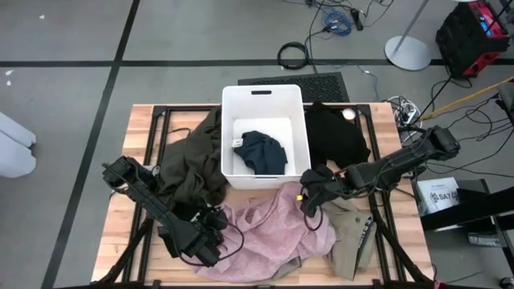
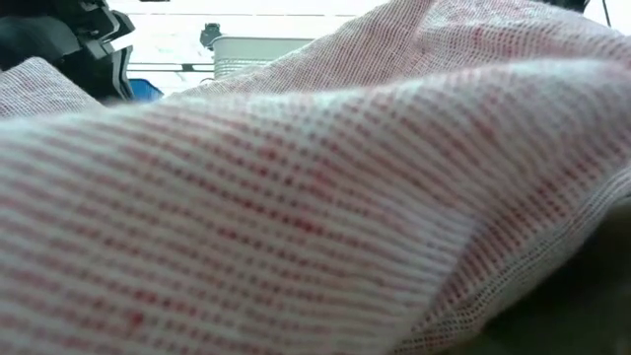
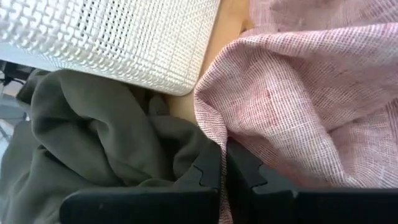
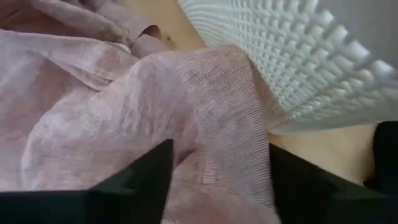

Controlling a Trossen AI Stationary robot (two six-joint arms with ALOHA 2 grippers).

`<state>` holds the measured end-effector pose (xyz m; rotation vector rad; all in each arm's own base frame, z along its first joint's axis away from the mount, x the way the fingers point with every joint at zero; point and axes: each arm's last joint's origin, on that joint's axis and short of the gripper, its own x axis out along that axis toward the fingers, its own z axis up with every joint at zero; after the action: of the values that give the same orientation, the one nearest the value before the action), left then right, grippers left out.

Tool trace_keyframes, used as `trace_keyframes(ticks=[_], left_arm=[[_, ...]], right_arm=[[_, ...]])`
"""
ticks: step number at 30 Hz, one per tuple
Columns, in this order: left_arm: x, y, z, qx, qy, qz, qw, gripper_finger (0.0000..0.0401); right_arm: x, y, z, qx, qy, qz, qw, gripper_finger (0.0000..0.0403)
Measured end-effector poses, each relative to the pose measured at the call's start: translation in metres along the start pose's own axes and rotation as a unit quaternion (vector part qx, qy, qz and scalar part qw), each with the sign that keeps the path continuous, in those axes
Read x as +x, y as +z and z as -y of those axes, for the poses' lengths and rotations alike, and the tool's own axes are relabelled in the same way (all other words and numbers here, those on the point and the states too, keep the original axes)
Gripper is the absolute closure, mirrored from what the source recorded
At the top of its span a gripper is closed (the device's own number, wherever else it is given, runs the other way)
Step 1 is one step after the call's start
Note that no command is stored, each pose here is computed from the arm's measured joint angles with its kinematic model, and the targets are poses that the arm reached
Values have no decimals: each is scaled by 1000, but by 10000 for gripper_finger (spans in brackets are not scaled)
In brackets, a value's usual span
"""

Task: Sort clothes
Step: Put the pink shirt into the white laundry bin

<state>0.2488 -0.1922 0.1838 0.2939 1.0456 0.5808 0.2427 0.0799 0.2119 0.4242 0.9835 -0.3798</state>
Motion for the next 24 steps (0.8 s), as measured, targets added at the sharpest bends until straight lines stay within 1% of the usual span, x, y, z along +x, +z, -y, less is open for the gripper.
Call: trace_keyframes(ticks=[2, 5, 10, 13, 15, 19, 21, 24], left_arm=[[0, 0, 0, -7, 0, -1, 1000, 379], [0, 0, 1, -9, -7, -4, 1000, 366], [-2, -1, 3, -6, -13, 1, 1000, 373], [-3, -2, 4, -5, -13, 1, 1000, 382], [-3, -2, 3, 0, -12, 1, 1000, 383], [-1, 0, 2, -5, -10, 0, 1000, 381], [-1, 0, 2, -6, -10, 0, 1000, 378], [-1, -1, 2, -5, -10, 0, 1000, 378]], right_arm=[[-1, -3, -3, 6, 0, 3, 1000, 137], [-4, -11, -9, 18, 5, 3, 1000, 114], [-8, -31, -19, 10, -8, 12, 1000, 119], [-15, -34, -26, -20, -2, 33, 999, 129], [-21, -29, -29, -44, 1, 40, 998, 134], [-47, -7, -39, -62, 33, 74, 995, 139], [-55, -1, -42, -76, 32, 75, 994, 139], [-76, 10, -46, -80, 30, 79, 993, 139]])
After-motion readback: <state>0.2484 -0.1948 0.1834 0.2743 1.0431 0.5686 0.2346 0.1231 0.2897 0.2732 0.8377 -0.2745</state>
